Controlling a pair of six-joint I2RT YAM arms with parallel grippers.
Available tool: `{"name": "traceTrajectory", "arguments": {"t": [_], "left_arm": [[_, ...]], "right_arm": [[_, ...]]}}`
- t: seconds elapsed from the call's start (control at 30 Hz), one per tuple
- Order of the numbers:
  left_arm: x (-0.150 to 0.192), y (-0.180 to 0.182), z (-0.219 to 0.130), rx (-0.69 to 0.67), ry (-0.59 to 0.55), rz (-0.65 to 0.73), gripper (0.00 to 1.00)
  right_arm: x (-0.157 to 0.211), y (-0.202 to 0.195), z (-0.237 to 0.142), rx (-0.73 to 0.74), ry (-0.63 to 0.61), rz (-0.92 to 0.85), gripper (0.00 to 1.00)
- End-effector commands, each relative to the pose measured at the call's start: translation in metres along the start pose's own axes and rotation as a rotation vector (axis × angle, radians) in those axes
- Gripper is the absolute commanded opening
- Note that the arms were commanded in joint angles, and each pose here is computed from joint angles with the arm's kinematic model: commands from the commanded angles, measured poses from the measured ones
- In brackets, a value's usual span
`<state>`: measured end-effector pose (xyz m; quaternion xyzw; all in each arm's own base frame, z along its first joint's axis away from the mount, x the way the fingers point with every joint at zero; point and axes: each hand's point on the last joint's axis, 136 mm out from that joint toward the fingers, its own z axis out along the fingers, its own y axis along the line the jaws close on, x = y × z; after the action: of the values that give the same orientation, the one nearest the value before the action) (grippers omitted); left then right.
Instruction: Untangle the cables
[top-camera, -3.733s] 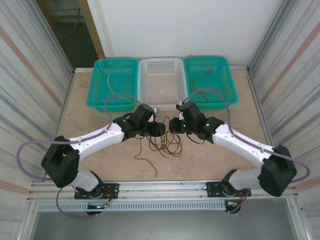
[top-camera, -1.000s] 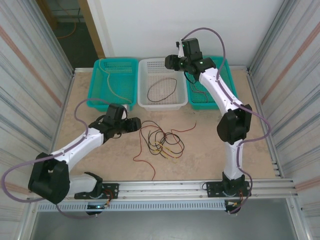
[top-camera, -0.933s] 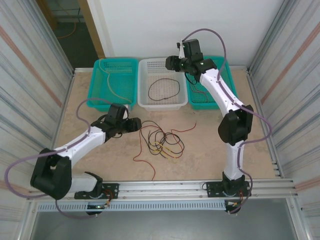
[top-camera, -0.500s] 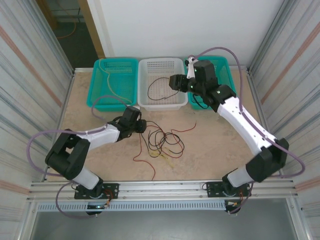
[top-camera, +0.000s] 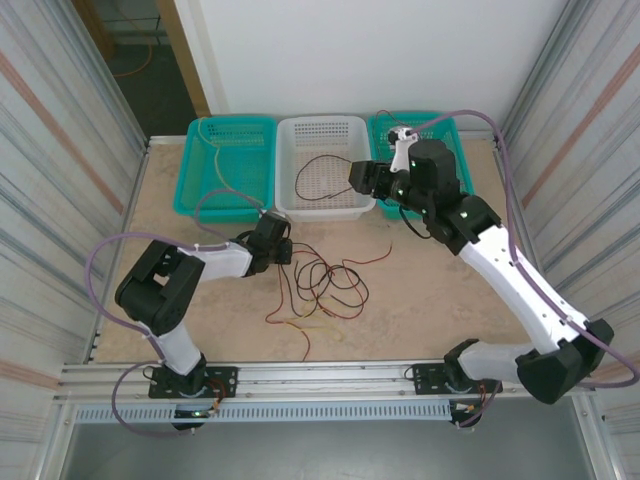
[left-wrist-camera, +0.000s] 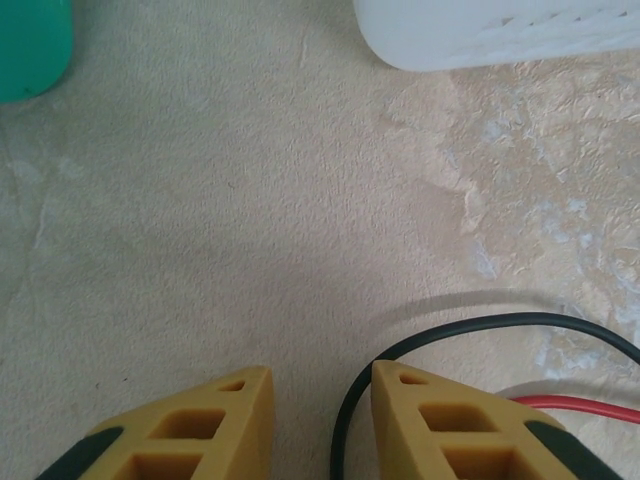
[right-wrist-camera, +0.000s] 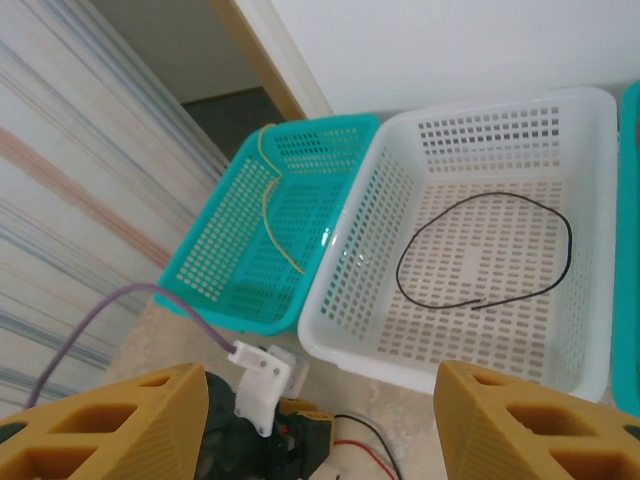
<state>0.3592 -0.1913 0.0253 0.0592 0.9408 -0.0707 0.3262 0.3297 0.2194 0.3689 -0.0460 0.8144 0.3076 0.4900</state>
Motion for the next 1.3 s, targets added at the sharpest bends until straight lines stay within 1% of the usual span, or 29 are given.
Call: {"name": "traceTrajectory", "arguments": {"t": [0.0, 0.23, 0.33, 0.47, 0.77, 0.8, 0.9, 1.03, 1.07, 1.17, 1.27], "left_arm": [[-0.009, -0.003, -0.007, 0.017, -0.038, -0.007, 0.33], [-0.001, 0.001, -0.029, 0.027, -0.036, -0.002, 0.39], [0.005, 0.001, -0.032, 0.034, -0.029, -0.001, 0.41], [0.011, 0.001, -0.024, 0.033, -0.002, 0.012, 0.39], [0.011, -0.005, -0.011, 0.046, 0.023, 0.016, 0.36], [0.010, -0.006, -0.010, 0.044, 0.023, 0.017, 0.35], [0.008, -0.004, -0.008, 0.030, 0.020, 0.014, 0.26], [-0.004, -0.006, -0.024, 0.035, -0.028, 0.011, 0.13], [-0.007, -0.006, -0.029, 0.038, -0.040, 0.012, 0.12], [-0.026, -0.015, -0.058, 0.055, -0.105, 0.035, 0.07], [-0.046, -0.025, -0.098, 0.078, -0.193, 0.059, 0.02]], "right_arm": [[0.003, -0.005, -0.012, 0.029, -0.013, 0.021, 0.61], [0.011, -0.004, -0.018, 0.027, -0.009, 0.033, 0.61], [0.015, -0.002, -0.017, 0.026, -0.002, 0.028, 0.61], [0.017, 0.000, -0.021, 0.028, -0.002, 0.019, 0.61], [0.017, -0.002, -0.029, 0.040, -0.013, 0.020, 0.61], [0.017, -0.003, -0.030, 0.040, -0.015, 0.021, 0.61], [0.017, -0.003, -0.031, 0.042, -0.018, 0.023, 0.61], [0.023, -0.003, -0.029, 0.038, -0.002, 0.022, 0.61], [0.024, -0.003, -0.028, 0.038, 0.002, 0.021, 0.61], [0.033, -0.003, -0.023, 0.038, 0.026, 0.019, 0.61], [0.043, -0.003, -0.019, 0.035, 0.054, 0.013, 0.61]]}}
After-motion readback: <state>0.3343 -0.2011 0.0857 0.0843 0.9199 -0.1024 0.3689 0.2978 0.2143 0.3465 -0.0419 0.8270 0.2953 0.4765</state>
